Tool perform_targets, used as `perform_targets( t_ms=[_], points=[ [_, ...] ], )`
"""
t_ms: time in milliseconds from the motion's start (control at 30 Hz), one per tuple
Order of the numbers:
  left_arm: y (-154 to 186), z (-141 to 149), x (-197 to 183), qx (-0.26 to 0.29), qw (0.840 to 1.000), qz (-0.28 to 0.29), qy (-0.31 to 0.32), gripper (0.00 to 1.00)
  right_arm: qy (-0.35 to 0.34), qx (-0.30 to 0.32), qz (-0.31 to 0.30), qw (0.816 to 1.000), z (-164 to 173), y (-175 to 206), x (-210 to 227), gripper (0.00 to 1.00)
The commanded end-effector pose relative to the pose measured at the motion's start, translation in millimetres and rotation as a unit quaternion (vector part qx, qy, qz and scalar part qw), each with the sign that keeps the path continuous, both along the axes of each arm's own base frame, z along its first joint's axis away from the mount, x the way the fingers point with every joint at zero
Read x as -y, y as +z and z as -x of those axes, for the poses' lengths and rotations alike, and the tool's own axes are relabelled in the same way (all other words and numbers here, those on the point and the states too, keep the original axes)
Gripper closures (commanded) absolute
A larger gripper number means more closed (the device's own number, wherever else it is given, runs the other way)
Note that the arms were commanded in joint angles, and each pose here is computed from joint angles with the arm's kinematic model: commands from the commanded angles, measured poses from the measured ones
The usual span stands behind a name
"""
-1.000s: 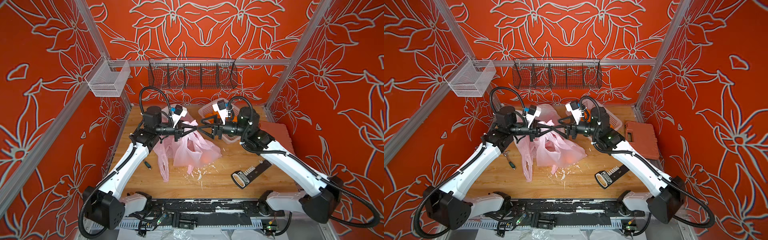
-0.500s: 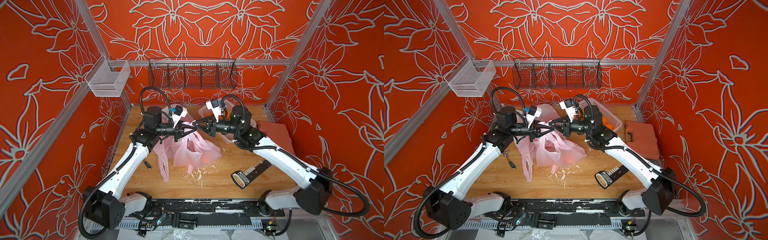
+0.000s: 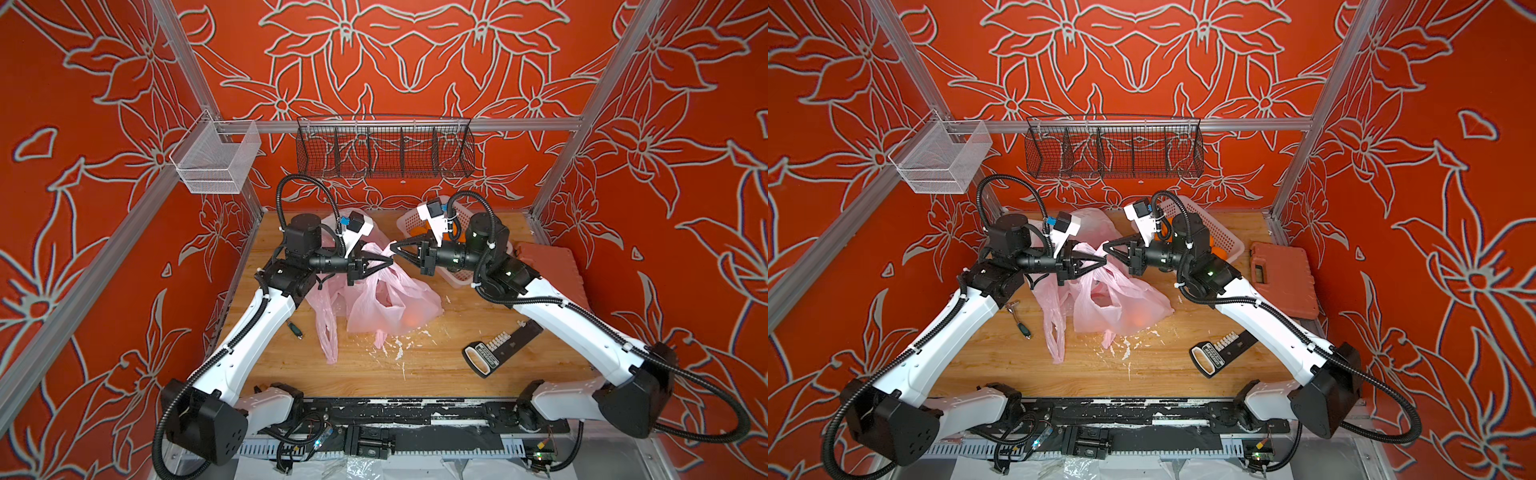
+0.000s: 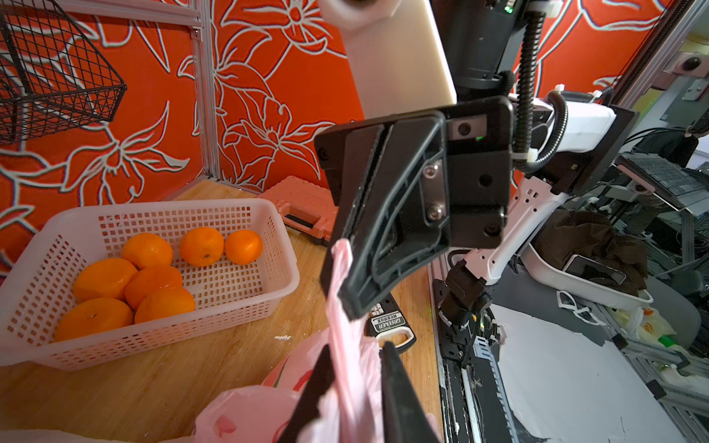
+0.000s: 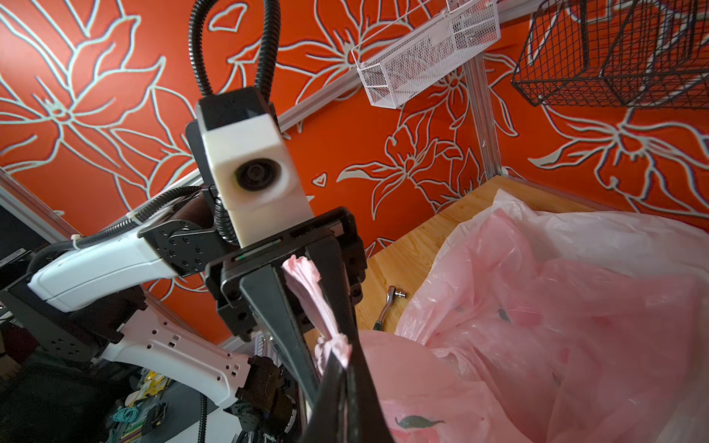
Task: Place the oranges into plastic bags & tie knots
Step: Tie the plastic bag at the center of the board.
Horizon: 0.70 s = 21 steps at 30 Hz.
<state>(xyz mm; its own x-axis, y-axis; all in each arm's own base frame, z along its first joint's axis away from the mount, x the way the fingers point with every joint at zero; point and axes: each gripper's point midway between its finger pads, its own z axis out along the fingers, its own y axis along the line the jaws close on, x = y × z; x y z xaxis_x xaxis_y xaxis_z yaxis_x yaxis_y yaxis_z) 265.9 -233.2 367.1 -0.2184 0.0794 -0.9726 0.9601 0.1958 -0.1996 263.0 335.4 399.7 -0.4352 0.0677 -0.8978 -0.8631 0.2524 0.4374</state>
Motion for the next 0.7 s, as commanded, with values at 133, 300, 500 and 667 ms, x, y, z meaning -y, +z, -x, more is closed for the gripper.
perform_targets(
  t_ms=[133,300,500,667],
  points=[
    [11,7,-2,0.022,1.000,-0.002,0.004,0.86,-0.015,0.017,0.010,1.000,5,1,7,1.00],
    [13,7,-4,0.019,1.000,-0.003,0.015,1.00,-0.019,0.030,0.023,0.999,3,-3,8,0.85],
    [16,-10,-10,-0.017,0.997,0.005,0.077,1.00,-0.073,0.135,0.088,0.984,6,-31,25,0.21],
    [19,-18,-11,-0.063,0.993,0.018,0.103,1.00,-0.112,0.211,0.179,0.954,10,-60,12,0.16]
  ],
)
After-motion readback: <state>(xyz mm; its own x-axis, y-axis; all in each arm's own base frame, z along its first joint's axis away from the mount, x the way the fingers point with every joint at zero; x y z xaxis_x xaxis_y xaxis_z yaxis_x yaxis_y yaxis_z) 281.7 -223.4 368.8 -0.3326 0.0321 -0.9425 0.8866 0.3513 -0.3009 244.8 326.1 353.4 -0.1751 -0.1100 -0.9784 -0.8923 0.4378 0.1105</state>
